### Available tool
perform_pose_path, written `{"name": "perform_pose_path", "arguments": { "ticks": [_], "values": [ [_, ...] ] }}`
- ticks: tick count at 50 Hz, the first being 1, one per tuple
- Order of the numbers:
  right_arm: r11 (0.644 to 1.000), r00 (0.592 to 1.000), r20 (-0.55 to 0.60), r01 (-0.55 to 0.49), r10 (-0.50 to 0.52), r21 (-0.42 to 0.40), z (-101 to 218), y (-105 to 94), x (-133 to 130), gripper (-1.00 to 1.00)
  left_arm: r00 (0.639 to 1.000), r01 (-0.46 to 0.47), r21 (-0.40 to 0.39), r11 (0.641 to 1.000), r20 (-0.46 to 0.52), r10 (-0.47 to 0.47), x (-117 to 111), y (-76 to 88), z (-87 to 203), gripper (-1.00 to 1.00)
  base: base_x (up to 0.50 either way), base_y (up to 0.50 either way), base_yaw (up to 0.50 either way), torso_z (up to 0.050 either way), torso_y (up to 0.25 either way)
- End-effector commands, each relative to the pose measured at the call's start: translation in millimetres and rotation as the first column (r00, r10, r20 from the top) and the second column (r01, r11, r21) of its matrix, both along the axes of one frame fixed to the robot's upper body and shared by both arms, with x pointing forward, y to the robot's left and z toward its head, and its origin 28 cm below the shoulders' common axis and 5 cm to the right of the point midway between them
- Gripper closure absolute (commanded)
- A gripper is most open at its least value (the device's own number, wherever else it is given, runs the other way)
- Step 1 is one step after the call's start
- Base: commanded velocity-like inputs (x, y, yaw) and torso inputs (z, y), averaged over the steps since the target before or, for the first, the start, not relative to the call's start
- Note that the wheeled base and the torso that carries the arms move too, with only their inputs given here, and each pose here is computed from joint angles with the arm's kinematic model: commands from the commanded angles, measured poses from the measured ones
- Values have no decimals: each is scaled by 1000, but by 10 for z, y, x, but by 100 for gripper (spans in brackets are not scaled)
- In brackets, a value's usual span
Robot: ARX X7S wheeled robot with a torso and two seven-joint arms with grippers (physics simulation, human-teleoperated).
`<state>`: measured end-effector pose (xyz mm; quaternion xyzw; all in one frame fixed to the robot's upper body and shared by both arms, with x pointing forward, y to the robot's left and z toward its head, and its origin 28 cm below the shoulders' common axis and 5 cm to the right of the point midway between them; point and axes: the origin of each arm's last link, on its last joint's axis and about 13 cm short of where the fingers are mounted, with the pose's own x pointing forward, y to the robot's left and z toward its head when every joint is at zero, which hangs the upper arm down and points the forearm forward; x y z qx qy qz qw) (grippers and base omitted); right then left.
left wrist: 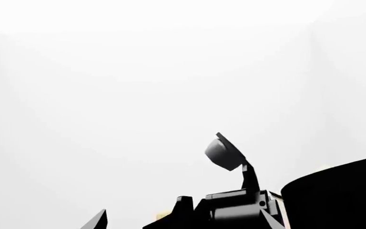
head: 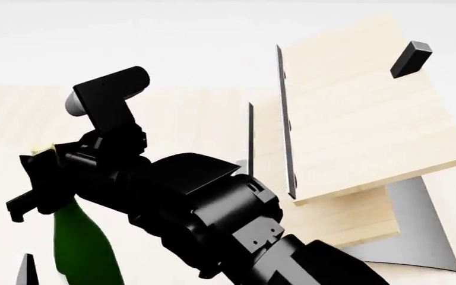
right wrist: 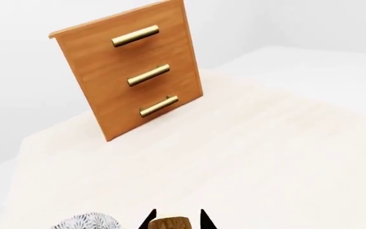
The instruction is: Put the wine bottle on the wine rack.
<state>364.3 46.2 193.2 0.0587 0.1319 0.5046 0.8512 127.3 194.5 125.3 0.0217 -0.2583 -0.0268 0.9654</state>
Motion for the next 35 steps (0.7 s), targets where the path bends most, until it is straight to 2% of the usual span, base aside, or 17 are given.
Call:
{"name": "perform_pose_path", "arguments": {
  "ticks": [1,8,14,19,20,26,35],
  "values": [
    [1000,1000,-7,23,-23,-4,-79,-14,23,100,1000,0,1,1000,0,0,0,-1,-1,-100,0,0,0,0,0],
    [999,999,-8,34,-34,-5,-87,-26,24,100,1000,4,4,1000,-2,-4,-3,-2,-7,-100,0,0,0,0,0],
    [998,998,34,55,-56,21,71,-99,-7,100,1000,3,3,1000,-2,-3,-5,0,-6,-100,0,0,0,0,0],
    [992,992,81,91,-98,90,432,-256,-41,100,1000,4,5,1000,-3,-4,-9,-6,-7,-100,0,0,0,0,0],
    [987,989,94,104,-115,122,571,-309,-52,100,1000,6,6,1000,-4,-6,-7,-9,-10,-100,0,0,0,0,0],
    [962,977,127,141,-174,235,954,-491,-96,100,1000,8,7,1000,-4,-8,-10,-12,-14,-100,0,0,0,0,0],
    [931,960,164,163,-225,327,1220,-683,-228,100,1000,6,9,1000,-4,-6,-1,-11,-15,-100,0,0,0,0,0]
  ]
}}
